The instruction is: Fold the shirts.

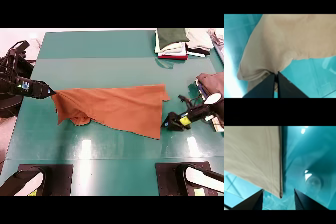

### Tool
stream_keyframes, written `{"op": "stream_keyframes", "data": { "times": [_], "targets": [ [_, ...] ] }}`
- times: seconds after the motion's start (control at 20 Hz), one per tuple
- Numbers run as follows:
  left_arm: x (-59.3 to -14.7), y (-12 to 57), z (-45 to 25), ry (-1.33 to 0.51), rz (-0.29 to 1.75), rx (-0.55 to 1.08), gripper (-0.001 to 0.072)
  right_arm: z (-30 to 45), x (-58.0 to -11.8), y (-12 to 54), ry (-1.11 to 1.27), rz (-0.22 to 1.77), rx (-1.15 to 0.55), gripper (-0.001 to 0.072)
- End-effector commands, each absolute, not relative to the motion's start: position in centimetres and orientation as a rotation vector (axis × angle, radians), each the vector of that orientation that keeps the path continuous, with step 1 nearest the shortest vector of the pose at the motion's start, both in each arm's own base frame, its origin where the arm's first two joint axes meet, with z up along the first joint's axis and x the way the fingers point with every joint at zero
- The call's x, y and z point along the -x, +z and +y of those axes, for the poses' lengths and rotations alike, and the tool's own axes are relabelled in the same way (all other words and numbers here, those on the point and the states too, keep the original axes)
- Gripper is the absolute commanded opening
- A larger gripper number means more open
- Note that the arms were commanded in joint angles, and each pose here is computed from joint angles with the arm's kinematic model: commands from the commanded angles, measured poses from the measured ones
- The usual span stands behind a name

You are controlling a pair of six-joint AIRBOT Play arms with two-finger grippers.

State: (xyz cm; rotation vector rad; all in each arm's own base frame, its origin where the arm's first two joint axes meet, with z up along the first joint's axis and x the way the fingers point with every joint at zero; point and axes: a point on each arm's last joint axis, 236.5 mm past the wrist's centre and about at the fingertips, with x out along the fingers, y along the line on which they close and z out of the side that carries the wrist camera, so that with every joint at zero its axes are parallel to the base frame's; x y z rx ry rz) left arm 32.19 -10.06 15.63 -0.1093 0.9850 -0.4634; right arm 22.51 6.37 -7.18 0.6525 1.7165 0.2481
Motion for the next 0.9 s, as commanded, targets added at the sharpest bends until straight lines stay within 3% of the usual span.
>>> {"op": "stream_keyframes", "data": {
  "times": [0.0,0.1,0.2,0.25,0.3,0.5,0.7,0.85],
  "targets": [
    [-32.5,15.7,-10.0,-0.459,0.973,0.112,0.0030,8.4,-20.0,-9.5,0.251,1.749,-0.654,0.0425],
    [-32.5,15.7,-10.0,-0.458,0.972,0.112,0.0030,9.5,-21.0,-9.7,0.268,1.709,-0.635,0.0311],
    [-32.5,15.7,-10.0,-0.459,0.972,0.113,0.0030,10.7,-21.7,-9.6,0.293,1.677,-0.632,0.0291],
    [-32.5,15.8,-10.1,-0.459,0.972,0.114,0.0031,11.4,-21.9,-9.4,0.335,1.657,-0.614,0.0137],
    [-32.5,15.9,-10.2,-0.462,0.970,0.118,0.0030,11.9,-22.1,-8.9,0.365,1.633,-0.597,0.0036],
    [-33.2,20.7,-10.6,-0.475,0.854,0.112,0.0030,12.0,-26.5,-0.7,0.449,1.362,-0.498,0.0019],
    [-31.7,37.0,-10.4,-0.465,0.440,0.036,0.0030,9.2,-32.1,20.0,0.446,0.775,-0.324,0.0019],
    [-25.9,49.6,-10.3,-0.453,0.093,-0.025,0.0029,6.7,-30.4,36.2,0.371,0.371,-0.188,0.0018]
  ]
}}
